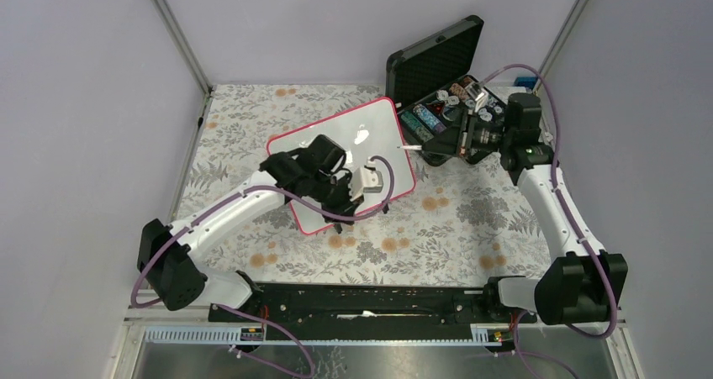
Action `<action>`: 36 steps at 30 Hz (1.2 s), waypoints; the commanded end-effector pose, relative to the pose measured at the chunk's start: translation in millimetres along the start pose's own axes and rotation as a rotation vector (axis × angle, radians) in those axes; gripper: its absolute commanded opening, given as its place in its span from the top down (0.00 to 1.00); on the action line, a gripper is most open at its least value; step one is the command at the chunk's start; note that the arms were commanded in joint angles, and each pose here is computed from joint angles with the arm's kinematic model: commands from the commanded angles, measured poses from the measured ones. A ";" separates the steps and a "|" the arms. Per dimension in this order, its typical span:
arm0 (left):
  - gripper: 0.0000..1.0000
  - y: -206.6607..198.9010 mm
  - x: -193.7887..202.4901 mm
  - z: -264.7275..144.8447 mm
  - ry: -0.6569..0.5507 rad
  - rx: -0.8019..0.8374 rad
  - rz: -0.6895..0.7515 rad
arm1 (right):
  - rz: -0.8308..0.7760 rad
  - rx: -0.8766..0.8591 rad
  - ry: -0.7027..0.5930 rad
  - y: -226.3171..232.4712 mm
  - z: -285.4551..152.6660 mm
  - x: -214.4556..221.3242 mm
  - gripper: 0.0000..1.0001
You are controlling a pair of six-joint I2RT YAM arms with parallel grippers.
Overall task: Write a sentence on the whiteboard
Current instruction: Place the pen cap at the center of the board.
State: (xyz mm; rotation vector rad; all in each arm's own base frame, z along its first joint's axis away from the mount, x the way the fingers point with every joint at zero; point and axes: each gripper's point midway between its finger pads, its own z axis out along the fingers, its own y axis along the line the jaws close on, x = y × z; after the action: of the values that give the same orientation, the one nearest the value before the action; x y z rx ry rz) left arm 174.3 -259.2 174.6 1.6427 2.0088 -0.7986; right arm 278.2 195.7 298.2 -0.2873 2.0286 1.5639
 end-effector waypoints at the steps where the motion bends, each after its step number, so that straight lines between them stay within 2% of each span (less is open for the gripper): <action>1: 1.00 -4.6 -25.5 24.8 -0.100 -0.023 0.080 | -0.019 0.038 -0.093 -6.3 -17.8 -24.9 1.00; 4: 1.00 -6.8 -24.7 55.5 -0.078 -0.037 0.109 | -0.033 0.066 -0.117 -9.6 -20.6 -25.7 1.00; 10: 1.00 -7.5 -2.0 117.4 0.040 -0.052 0.110 | -0.030 0.092 -0.120 -20.0 -20.8 -16.5 1.00; 22: 0.98 3.1 25.3 161.0 0.144 -0.107 0.119 | -0.025 0.144 -0.146 -41.1 -26.5 -15.7 1.00; 27: 0.91 3.6 33.6 166.5 0.181 -0.100 0.127 | -0.037 0.140 -0.146 -38.9 -27.4 -14.6 1.00; 33: 0.74 3.9 39.7 169.8 0.211 -0.092 0.122 | -0.042 0.133 -0.144 -36.2 -27.9 -13.6 1.00; 36: 0.71 3.2 43.0 170.7 0.224 -0.084 0.121 | -0.044 0.131 -0.140 -36.7 -27.8 -12.0 1.00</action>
State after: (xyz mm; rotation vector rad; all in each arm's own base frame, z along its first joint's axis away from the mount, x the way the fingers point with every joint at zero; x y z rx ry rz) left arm 159.7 -334.1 18.3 1.8463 2.0481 -0.5089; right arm 300.4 157.7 267.5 -0.1003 2.0513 1.4094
